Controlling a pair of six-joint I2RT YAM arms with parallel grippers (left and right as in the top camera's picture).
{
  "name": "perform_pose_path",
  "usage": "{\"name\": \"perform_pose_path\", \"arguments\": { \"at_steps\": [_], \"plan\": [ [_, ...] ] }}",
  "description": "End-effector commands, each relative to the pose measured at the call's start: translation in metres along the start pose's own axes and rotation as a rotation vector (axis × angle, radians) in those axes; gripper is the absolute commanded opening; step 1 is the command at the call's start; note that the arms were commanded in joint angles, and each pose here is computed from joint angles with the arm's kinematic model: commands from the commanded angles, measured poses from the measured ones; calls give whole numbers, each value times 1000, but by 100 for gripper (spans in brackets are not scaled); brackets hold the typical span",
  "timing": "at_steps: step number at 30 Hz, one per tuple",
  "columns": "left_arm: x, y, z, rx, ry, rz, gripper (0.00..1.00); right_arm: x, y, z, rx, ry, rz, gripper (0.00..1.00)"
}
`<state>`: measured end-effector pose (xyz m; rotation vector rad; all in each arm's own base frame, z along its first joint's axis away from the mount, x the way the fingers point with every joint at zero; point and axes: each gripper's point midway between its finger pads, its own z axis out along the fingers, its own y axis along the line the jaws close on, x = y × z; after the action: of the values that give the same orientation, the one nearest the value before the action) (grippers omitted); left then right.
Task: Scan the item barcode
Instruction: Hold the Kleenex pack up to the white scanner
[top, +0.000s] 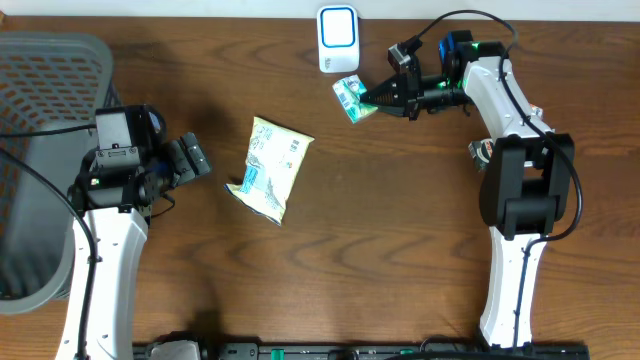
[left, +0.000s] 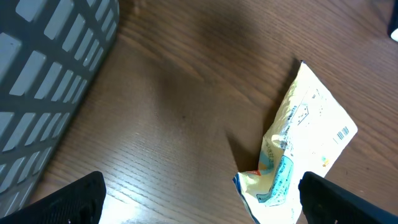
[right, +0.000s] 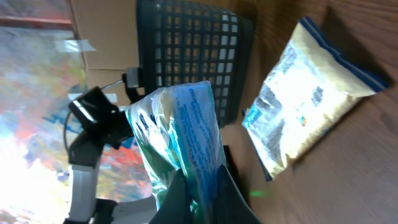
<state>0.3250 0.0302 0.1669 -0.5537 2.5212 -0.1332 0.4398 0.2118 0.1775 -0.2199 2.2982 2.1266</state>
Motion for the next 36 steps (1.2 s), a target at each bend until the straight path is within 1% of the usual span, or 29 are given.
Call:
{"name": "perform_pose_path", "arguments": {
  "at_steps": [1, 8, 10, 11, 14, 16, 19, 21, 24, 26, 30, 36],
  "plan": [
    [0, 2, 0, -5, 3, -4, 98, 0, 19, 0, -73, -8, -3, 1],
    [0, 2, 0, -5, 3, -4, 98, 0, 20, 3, -73, -2, -19, 1],
    [0, 2, 0, -5, 3, -4, 98, 1, 11, 5, -23, 7, -46, 1],
    [0, 2, 0, -5, 3, -4, 98, 1, 3, 7, 24, 16, -41, 1],
    [0, 2, 0, -5, 3, -4, 97, -4, -42, 14, 298, 23, 52, 1],
    [0, 2, 0, -5, 3, -4, 98, -11, -61, 18, 434, 5, 51, 1],
    [0, 2, 0, -5, 3, -4, 98, -27, -75, 18, 597, -52, 40, 1],
    [0, 2, 0, -5, 3, -4, 97, -41, -75, 15, 690, -106, 23, 1],
    [0, 2, 0, -5, 3, -4, 98, -66, -64, 10, 808, -189, -60, 1],
    [0, 2, 0, -5, 3, -4, 98, -87, -58, -2, 942, -271, -138, 1],
    [0, 2, 0, -5, 3, -4, 97, -125, -47, -16, 1176, -415, -346, 1],
    [0, 2, 0, -5, 3, -4, 98, -164, -22, -16, 1471, -572, -660, 1]
  ]
}}
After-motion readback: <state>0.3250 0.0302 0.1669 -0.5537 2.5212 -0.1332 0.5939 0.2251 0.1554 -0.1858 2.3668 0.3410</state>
